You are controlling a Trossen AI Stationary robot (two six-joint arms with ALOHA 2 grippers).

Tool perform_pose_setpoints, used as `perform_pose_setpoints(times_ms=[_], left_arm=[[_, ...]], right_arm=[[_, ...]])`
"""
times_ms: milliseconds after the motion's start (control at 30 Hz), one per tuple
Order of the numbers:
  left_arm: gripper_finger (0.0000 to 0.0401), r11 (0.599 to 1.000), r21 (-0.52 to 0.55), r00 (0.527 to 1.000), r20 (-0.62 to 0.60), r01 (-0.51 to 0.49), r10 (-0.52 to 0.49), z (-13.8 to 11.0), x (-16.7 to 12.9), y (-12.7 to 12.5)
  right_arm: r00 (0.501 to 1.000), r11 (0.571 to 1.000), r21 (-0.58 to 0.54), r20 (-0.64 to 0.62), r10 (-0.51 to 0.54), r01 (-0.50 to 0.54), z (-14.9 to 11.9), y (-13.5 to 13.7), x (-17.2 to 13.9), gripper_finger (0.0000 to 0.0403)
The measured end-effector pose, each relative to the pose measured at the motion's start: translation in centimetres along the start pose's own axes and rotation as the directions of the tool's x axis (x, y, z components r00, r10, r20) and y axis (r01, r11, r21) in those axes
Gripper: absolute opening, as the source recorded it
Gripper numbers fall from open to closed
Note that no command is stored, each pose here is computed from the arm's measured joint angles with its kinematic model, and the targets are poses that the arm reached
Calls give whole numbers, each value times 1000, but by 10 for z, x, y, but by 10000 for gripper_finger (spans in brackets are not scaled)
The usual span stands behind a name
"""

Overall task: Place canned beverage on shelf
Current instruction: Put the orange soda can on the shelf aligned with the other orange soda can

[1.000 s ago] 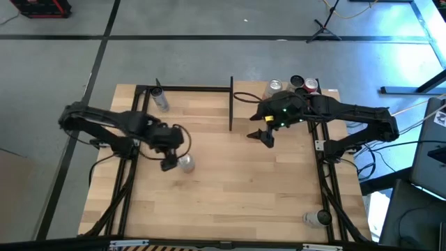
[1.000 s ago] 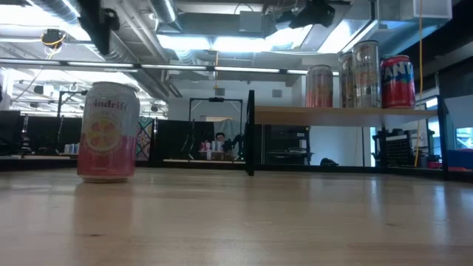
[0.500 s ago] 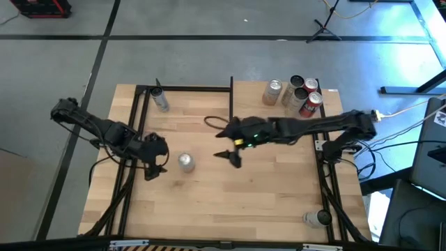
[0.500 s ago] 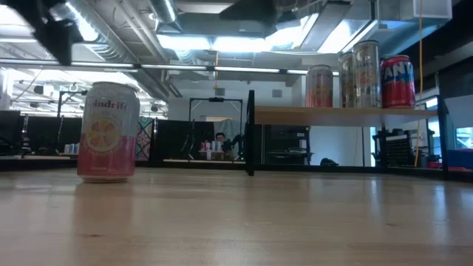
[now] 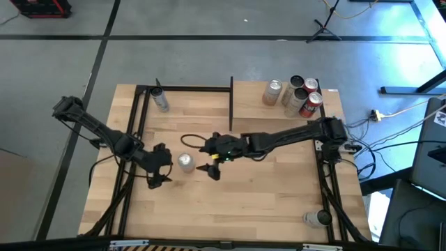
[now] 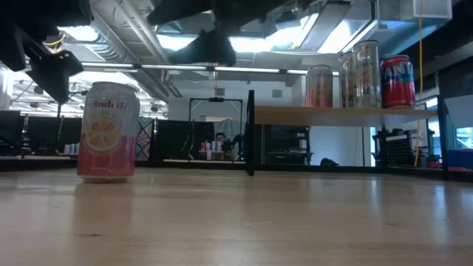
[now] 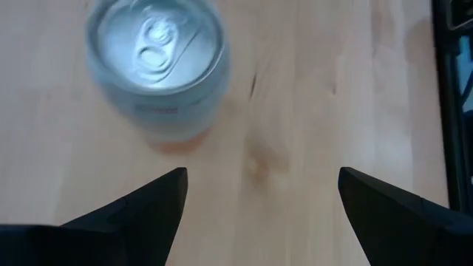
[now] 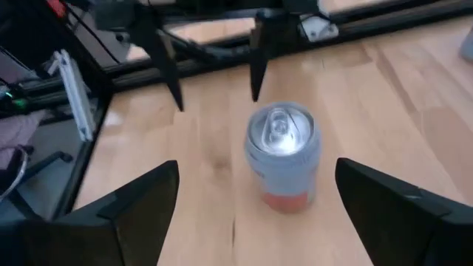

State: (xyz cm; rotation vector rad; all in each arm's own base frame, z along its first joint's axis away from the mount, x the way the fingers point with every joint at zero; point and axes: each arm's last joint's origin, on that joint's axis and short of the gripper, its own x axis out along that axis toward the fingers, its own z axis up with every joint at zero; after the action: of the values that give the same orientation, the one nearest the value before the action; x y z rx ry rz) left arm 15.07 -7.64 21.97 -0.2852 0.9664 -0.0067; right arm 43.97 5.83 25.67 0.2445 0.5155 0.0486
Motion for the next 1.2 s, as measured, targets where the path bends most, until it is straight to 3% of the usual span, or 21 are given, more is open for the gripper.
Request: perform_pose_setpoints(times_ms=[200, 600, 833, 1033, 1200], left_arm=[[339, 999, 23, 997, 71, 42, -44, -7, 17, 2], [339, 999, 38, 994, 105, -20, 16, -12, 23, 7], [339, 999, 36, 993, 112, -29, 25, -12, 23, 8], [339, 999, 35, 993, 116, -36, 32, -12, 23, 8], [339, 998, 33, 990, 129, -54, 49, -12, 23, 8]], right_arm=[[1000, 1000, -2, 15, -17, 17, -1, -1, 34, 353], [996, 996, -27, 33, -89, 90, -1, -7, 80, 353], [995, 995, -28, -18, -95, 94, -19, -12, 97, 353], [993, 993, -32, -13, -114, 113, -20, -13, 98, 352], [992, 991, -54, -16, -123, 122, -20, -14, 98, 322]])
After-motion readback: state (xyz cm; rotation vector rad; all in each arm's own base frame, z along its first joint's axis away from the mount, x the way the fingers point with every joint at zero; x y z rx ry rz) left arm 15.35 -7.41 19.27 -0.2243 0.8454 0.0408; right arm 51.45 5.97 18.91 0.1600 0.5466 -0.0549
